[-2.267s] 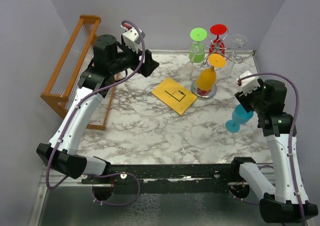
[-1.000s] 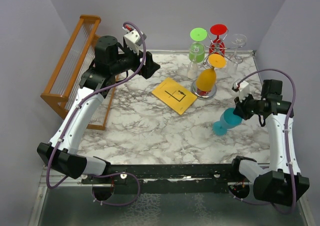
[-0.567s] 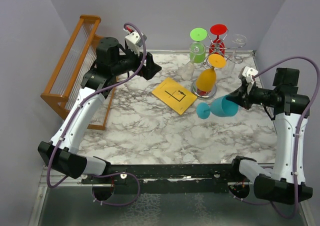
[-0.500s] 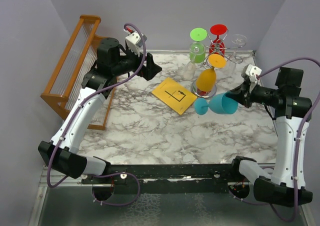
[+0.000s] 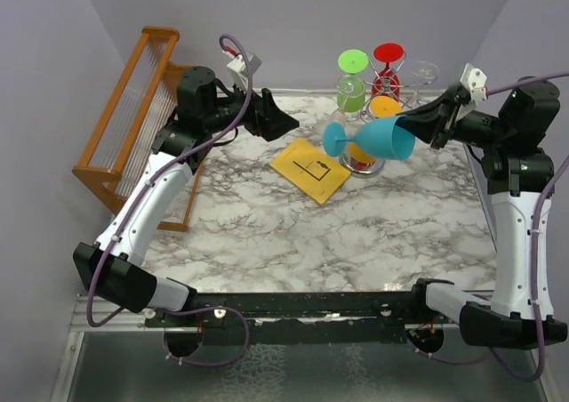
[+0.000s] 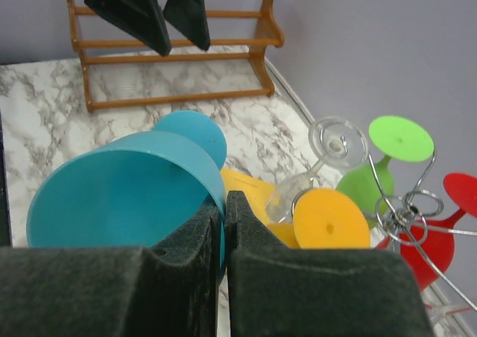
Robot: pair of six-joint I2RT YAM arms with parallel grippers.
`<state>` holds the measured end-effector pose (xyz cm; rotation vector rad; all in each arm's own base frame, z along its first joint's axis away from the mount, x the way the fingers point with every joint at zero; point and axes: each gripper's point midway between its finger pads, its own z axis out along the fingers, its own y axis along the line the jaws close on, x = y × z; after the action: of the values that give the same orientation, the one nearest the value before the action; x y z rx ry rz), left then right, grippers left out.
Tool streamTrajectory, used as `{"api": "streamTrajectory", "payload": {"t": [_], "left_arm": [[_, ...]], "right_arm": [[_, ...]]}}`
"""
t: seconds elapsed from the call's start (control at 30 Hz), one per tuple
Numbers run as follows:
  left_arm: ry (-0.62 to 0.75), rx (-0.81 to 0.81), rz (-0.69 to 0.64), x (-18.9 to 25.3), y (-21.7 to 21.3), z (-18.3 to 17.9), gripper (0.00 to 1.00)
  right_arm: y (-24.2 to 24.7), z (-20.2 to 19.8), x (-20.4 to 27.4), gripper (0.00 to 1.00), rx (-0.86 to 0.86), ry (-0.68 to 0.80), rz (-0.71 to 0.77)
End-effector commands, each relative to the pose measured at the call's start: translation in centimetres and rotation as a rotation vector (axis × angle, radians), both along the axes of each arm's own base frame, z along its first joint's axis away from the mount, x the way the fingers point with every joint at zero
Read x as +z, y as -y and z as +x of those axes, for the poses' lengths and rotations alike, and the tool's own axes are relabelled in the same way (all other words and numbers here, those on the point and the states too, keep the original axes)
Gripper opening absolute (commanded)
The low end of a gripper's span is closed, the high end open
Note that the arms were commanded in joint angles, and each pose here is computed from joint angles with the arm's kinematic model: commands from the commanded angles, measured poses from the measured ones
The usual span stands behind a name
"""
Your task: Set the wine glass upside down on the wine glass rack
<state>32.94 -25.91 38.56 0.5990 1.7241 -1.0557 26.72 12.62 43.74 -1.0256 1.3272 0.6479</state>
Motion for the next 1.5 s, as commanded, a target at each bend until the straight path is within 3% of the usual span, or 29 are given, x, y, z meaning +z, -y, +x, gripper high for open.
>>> {"api": "streamTrajectory", "payload": {"t": [0.0,0.53,0.73,1.17,1.47], "left_arm": [[-0.061,-0.147,-0.11,2.2,2.7,-2.2,0.82],[-0.111,-0.187,-0.091,0.7,6.3,-2.8,0.54],[-0.038,-0.026,0.008,0.2,4.4,-0.8,0.53],[-0.067,-0.04,-0.016,0.3,5.3,-0.3,0.6],[-0.109,-0.039,-0.019,-0.5,5.6,-0.1,0.37]], "right_arm": [[-1.5,0.8,4.1,0.01,-0.011,0.086,0.057],[-3.4,3.4,5.0,0.01,-0.091,0.099,0.076],[-1.6,5.4,5.0,0.01,-0.236,0.158,0.014],[-4.8,4.3,4.1,0.01,-0.104,0.126,0.023],[-5.3,3.8,4.1,0.01,-0.074,0.109,0.041]]}}
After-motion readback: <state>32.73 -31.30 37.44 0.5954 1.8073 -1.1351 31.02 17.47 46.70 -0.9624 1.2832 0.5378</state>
